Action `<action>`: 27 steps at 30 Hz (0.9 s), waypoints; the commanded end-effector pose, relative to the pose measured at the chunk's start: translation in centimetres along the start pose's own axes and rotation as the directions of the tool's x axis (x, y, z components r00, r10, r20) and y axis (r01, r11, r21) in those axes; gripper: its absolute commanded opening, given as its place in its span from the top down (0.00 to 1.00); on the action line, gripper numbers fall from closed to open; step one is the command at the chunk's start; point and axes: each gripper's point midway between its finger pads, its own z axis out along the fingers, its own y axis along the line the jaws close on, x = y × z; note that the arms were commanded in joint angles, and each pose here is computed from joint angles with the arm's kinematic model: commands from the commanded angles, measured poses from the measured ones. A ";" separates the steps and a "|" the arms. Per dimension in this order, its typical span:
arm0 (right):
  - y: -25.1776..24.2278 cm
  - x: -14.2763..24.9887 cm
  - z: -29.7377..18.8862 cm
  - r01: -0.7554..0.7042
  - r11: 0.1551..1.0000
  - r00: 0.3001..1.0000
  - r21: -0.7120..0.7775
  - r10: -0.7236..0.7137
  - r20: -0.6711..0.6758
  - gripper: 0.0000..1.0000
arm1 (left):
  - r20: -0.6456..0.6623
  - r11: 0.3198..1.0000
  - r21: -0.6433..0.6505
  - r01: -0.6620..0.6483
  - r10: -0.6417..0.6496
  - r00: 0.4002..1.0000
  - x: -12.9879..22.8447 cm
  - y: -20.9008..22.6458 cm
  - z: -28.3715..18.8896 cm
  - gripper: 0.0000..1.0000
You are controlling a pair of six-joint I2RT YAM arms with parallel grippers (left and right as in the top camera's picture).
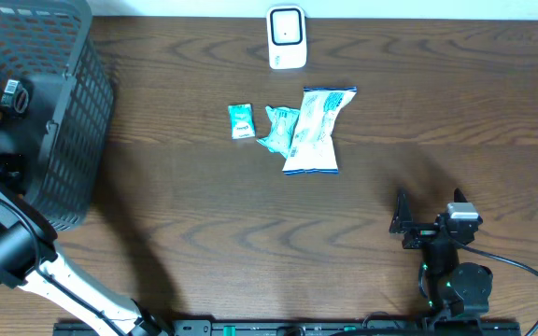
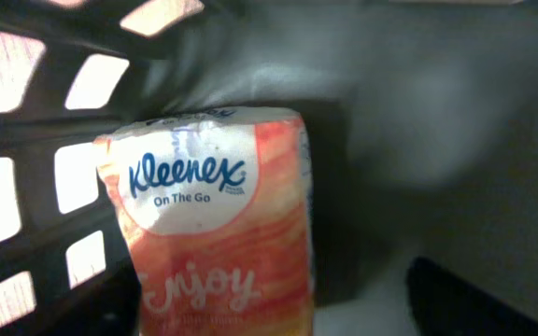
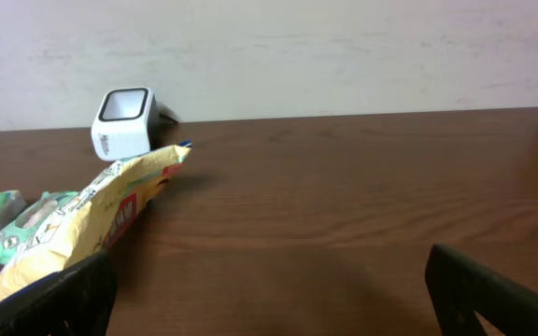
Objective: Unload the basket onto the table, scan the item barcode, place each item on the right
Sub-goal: 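Reach the left gripper into the basket and grasp the orange tissue packet, then carry the orange packet under the scanner and drop it by the green packet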
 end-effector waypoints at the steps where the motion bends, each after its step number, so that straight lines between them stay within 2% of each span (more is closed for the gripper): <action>1: -0.2 0.1 0.0 0.008 1.000 1.000 0.010 -0.008 -0.003 0.01 | -0.012 1.000 -0.025 0.019 -0.019 1.000 0.3 0.8 1.3 0.34; 3: -0.2 0.1 0.0 0.008 1.000 1.000 0.010 -0.008 -0.003 0.01 | -0.009 1.000 -0.022 0.002 -0.002 1.000 0.2 0.7 1.3 0.53; 4: -0.2 0.1 0.0 0.008 1.000 1.000 0.010 -0.008 -0.003 0.01 | -0.003 1.000 -0.016 -0.016 0.016 1.000 0.1 0.5 1.3 0.58; 6: -0.2 0.1 0.0 0.008 1.000 1.000 0.010 -0.008 -0.003 0.01 | 0.006 0.998 -0.007 -0.062 0.062 0.998 -0.2 0.3 1.1 0.74; 9: -0.2 0.1 0.0 0.008 1.000 1.000 0.010 -0.008 -0.003 0.01 | 0.017 0.997 0.002 -0.072 0.072 0.997 -0.5 0.2 0.4 0.79; 10: -0.2 0.1 0.0 0.008 1.000 1.000 0.010 -0.008 -0.003 0.01 | 0.028 0.997 0.020 -0.080 0.080 0.996 -0.6 0.1 -0.5 0.88; 11: -0.2 0.1 0.0 0.008 1.000 1.000 0.010 -0.008 -0.003 0.01 | 0.034 0.995 0.060 -0.079 0.077 0.996 -0.4 -0.3 -1.9 0.92; 13: -0.2 0.1 0.0 0.008 1.000 1.000 0.010 -0.008 -0.003 0.01 | 0.040 0.988 0.135 -0.081 0.076 0.996 -0.1 -1.1 -4.0 0.92; 16: -0.2 0.1 0.0 0.008 1.000 1.000 0.010 -0.008 -0.003 0.01 | 0.056 0.945 0.314 -0.096 0.082 0.995 0.7 -3.5 -8.4 0.92; 19: -0.2 0.1 0.0 0.008 1.000 1.000 0.010 -0.008 -0.003 0.01 | 0.126 0.861 0.488 -0.143 0.092 0.988 1.5 -5.5 -14.5 0.92; 20: -0.2 0.1 0.0 0.008 1.000 1.000 0.010 -0.008 -0.003 0.01 | 0.187 0.805 0.564 -0.183 0.092 0.978 2.0 -6.2 -18.2 0.92; 22: -0.2 0.1 0.0 0.008 1.000 1.000 0.010 -0.008 -0.003 0.01 | 0.252 0.738 0.633 -0.234 0.089 0.964 2.8 -6.8 -22.2 0.92; 26: -0.2 0.1 0.0 0.008 1.000 1.000 0.010 -0.008 -0.003 0.01 | 0.363 0.527 0.765 -0.369 0.120 0.924 7.0 -8.2 -30.8 0.93; 27: -0.2 0.1 0.0 0.008 1.000 1.000 0.010 -0.008 -0.003 0.01 | 0.397 0.442 0.793 -0.419 0.146 0.906 9.3 -8.6 -33.5 0.92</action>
